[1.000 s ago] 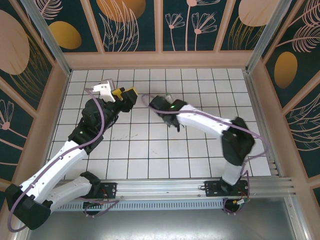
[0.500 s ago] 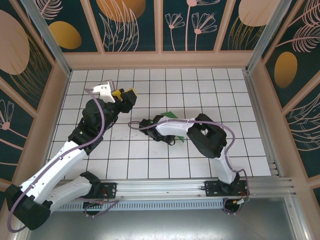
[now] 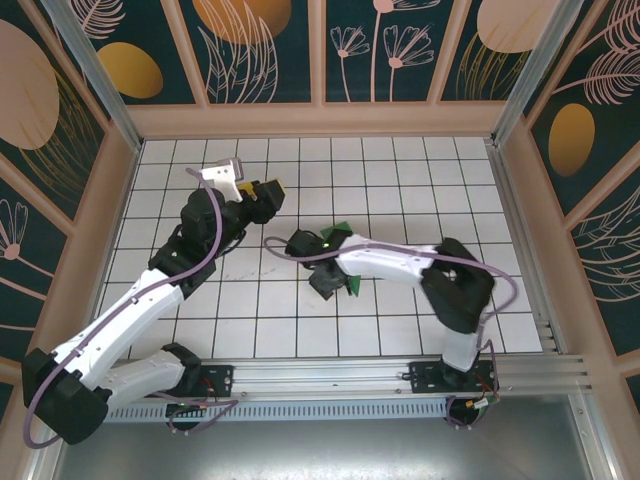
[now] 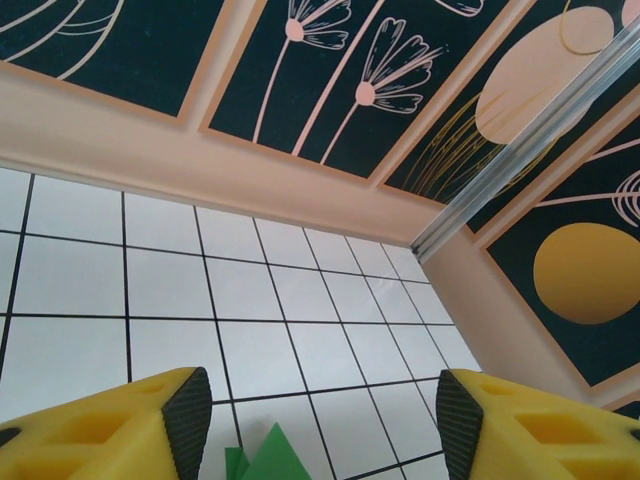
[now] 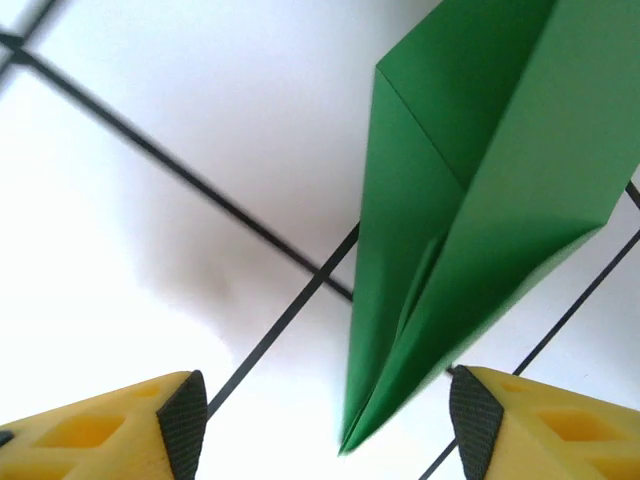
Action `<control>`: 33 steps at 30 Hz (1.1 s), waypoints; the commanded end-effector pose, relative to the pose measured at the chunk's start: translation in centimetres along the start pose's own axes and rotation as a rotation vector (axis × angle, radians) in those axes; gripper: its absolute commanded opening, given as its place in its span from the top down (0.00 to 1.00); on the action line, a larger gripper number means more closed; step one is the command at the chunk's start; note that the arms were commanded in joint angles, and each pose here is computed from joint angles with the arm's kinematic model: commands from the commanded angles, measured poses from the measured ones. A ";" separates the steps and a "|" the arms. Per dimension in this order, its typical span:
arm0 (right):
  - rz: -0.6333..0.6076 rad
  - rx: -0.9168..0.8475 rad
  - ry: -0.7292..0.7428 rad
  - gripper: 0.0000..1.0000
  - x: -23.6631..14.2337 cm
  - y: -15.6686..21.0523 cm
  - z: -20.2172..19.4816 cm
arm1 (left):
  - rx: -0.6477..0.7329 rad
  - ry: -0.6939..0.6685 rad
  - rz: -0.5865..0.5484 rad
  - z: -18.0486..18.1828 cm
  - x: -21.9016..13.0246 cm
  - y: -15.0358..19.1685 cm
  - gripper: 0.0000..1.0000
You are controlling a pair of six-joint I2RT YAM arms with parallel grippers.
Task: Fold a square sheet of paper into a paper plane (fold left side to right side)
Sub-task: Turn over the paper at the center of the table, then fold the wing for the fifth time at the center of the table.
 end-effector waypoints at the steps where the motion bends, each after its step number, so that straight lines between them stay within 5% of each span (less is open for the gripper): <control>1: -0.144 0.137 -0.164 0.30 -3.4 0.6 -1.6 | -0.059 -0.028 0.038 0.3 1.0 0.4 0.35; 12: -0.703 0.596 -0.332 0.14 -8.1 5.5 -12.2 | -0.188 0.040 0.388 2.6 6.9 8.7 0.36; 19: -0.841 0.795 -0.400 0.01 -6.7 8.1 -15.1 | -0.289 0.055 0.503 4.0 9.2 13.5 0.35; 29: -0.895 1.030 -0.497 0.01 -2.9 10.9 -16.4 | -0.295 0.051 0.612 5.8 13.7 17.5 0.35; 33: -0.894 0.986 -0.545 0.01 -2.8 10.9 -16.1 | -0.299 0.080 0.633 6.1 15.2 18.6 0.38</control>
Point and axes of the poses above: each hand's point on the last joint's axis, 136 mm out from that joint toward the fingers, its own x axis out along the fingers, its own z axis along the line the jaws close on, y = z × x, the point moved 10 cm from there along -x, back along the fingers, and after that the axes turned 1 degree about -x, right-handed, at the moved point
